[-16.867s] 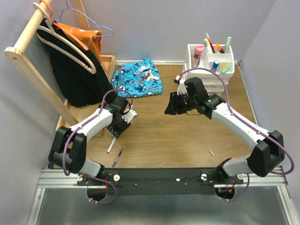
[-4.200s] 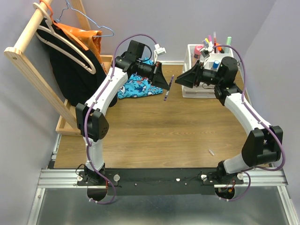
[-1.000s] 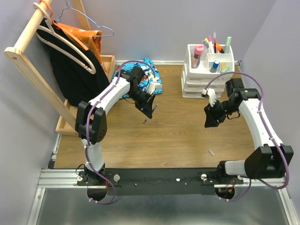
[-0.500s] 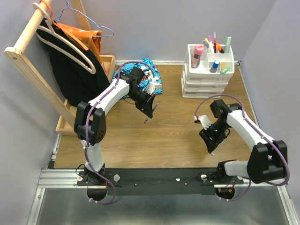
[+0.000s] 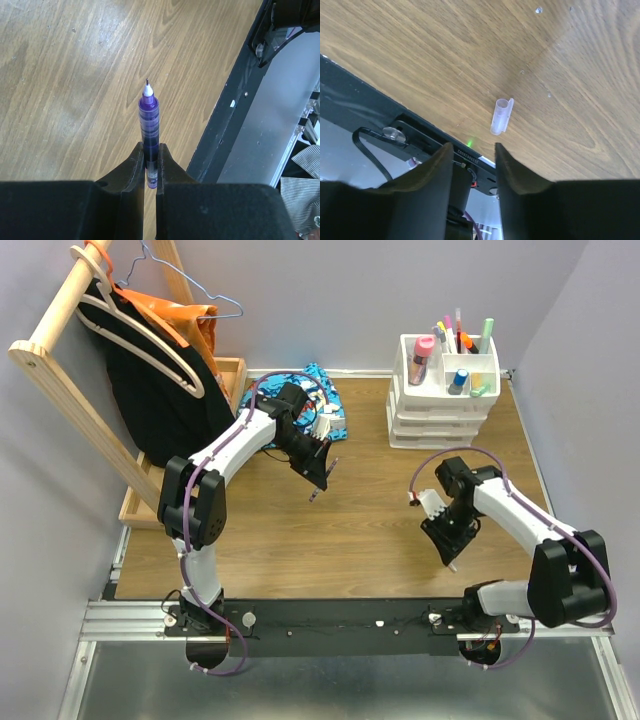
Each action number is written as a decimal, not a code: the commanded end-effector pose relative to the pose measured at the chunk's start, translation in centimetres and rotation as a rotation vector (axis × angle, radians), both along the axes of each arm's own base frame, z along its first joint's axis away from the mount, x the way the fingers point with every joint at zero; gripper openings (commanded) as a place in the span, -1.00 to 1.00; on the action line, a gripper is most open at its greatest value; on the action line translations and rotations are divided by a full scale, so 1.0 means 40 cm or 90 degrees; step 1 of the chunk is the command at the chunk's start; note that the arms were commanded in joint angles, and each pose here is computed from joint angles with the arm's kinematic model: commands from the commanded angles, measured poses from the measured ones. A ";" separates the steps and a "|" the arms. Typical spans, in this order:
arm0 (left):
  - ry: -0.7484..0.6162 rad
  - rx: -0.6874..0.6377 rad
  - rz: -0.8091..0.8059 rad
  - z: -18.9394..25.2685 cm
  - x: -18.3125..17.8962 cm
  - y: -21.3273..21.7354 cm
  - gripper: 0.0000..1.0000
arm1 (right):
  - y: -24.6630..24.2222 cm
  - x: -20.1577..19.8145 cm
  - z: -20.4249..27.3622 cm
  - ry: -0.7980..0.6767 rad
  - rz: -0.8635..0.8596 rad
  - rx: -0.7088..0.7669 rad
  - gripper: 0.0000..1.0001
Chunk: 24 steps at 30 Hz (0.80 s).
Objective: Sort the stationery into containers
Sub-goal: Move the pen cap to the center of the board.
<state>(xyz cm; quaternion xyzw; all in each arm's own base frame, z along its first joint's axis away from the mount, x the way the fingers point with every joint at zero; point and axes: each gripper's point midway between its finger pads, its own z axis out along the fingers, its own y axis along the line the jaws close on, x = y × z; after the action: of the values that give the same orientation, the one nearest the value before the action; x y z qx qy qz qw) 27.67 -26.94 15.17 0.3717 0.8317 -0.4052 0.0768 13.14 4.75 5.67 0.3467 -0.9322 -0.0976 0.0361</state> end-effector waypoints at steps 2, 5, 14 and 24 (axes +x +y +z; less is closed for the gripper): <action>-0.024 -0.023 -0.001 0.034 0.006 -0.014 -1.00 | -0.007 0.015 -0.026 -0.013 -0.001 -0.030 -0.20; -0.022 -0.023 -0.002 0.029 0.006 -0.014 -1.00 | -0.011 0.011 -0.032 -0.001 0.000 -0.038 -0.21; -0.021 -0.036 0.001 0.030 0.014 -0.019 -1.00 | -0.021 0.008 -0.059 0.027 -0.015 -0.069 -0.30; -0.026 -0.046 0.016 0.034 0.053 -0.009 -1.00 | -0.025 0.001 -0.083 0.064 -0.009 -0.085 -0.17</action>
<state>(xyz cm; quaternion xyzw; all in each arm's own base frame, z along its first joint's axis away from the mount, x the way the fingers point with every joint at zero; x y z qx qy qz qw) 28.72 -27.09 15.57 0.3681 0.8290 -0.4099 0.0957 13.09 4.02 2.96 0.3287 -0.9370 -0.0663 0.0979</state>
